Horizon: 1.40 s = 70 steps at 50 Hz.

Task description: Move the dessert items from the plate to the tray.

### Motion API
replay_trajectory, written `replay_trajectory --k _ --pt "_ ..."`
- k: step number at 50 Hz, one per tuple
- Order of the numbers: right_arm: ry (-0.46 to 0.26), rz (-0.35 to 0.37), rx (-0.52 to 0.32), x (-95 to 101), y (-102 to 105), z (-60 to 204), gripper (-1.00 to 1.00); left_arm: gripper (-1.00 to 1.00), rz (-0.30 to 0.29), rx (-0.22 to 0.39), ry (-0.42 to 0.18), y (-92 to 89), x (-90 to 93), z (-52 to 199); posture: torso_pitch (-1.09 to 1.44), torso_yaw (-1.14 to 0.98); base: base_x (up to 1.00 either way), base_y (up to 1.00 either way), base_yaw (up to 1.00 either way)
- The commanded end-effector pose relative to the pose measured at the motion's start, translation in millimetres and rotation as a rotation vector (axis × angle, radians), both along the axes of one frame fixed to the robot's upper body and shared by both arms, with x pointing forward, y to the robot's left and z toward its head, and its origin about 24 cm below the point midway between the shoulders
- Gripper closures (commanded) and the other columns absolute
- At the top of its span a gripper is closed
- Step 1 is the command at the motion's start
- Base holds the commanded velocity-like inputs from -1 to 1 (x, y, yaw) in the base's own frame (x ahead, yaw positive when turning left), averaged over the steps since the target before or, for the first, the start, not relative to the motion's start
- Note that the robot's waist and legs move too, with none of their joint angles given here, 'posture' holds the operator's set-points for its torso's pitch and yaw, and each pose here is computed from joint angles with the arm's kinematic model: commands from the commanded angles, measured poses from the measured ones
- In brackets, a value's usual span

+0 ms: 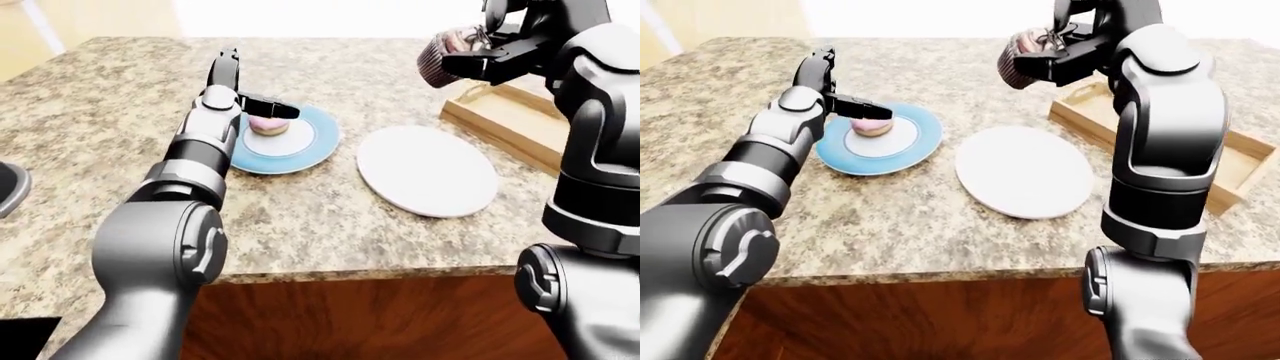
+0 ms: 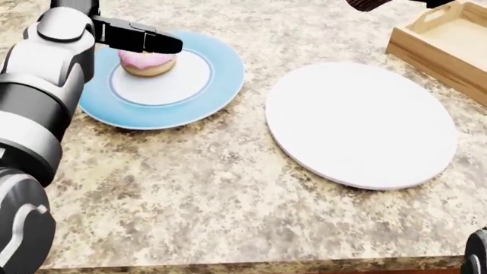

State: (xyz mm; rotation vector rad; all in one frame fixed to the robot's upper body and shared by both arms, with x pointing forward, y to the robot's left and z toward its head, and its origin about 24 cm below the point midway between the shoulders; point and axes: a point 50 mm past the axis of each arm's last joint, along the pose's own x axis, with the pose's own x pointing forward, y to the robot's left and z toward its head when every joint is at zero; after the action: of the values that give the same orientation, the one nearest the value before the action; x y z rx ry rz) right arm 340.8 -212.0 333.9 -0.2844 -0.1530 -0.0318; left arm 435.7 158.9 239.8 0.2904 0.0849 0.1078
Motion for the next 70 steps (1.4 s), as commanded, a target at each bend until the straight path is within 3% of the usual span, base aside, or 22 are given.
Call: replay_trajectory --k 1,6,15,19,25,34,44,51,58,70 --pt "-0.120 -0.013 -0.010 -14.5 -3.4 27.5 1.00 -1.00 -0.020 0.010 -0.125 -2.6 -0.5 35.4 0.00 0.00 0.00 0.00 0.00" --pt "-0.152 -0.027 -0.005 -23.5 -9.3 43.8 1.00 -1.00 -0.015 0.011 -0.130 -0.2 -0.7 36.8 0.02 0.00 0.00 0.00 0.00" --pt "-0.151 -0.034 -0.002 -25.2 -11.9 39.6 1.00 -1.00 -0.020 0.017 -0.107 1.0 -0.6 33.7 0.05 0.00 0.00 0.00 0.00" --pt "-0.153 -0.034 -0.004 -25.8 -11.0 40.8 1.00 -1.00 -0.045 0.000 -0.067 -2.5 0.0 24.9 0.05 0.00 0.00 0.00 0.00" --pt "-0.152 -0.033 -0.004 -27.8 -11.1 39.5 1.00 -1.00 -0.027 0.005 -0.056 -2.9 0.2 17.2 0.05 0.00 0.00 0.00 0.00" --pt "-0.149 -0.035 -0.005 -28.6 -12.3 37.5 1.00 -1.00 0.009 -0.007 -0.090 -3.8 0.2 15.6 0.05 0.00 0.00 0.00 0.00" --pt "-0.147 -0.033 0.000 -28.5 -13.2 35.1 1.00 -1.00 -0.003 0.043 -0.097 -5.8 0.3 17.1 0.05 0.00 0.00 0.00 0.00" --pt "-0.144 -0.033 -0.007 -28.7 -12.9 34.8 1.00 -1.00 -0.037 0.119 -0.083 -7.8 0.5 14.8 0.05 0.00 0.00 0.00 0.00" --pt "-0.145 -0.028 -0.007 -28.1 -12.1 34.6 1.00 -0.73 -0.048 0.158 -0.079 -8.9 0.6 14.9 0.05 0.00 0.00 0.00 0.00" --pt "-0.146 -0.028 -0.003 -30.8 -13.6 33.4 1.00 -0.62 -0.050 0.244 -0.087 -10.2 0.6 15.1 0.05 0.00 0.00 0.00 0.00"
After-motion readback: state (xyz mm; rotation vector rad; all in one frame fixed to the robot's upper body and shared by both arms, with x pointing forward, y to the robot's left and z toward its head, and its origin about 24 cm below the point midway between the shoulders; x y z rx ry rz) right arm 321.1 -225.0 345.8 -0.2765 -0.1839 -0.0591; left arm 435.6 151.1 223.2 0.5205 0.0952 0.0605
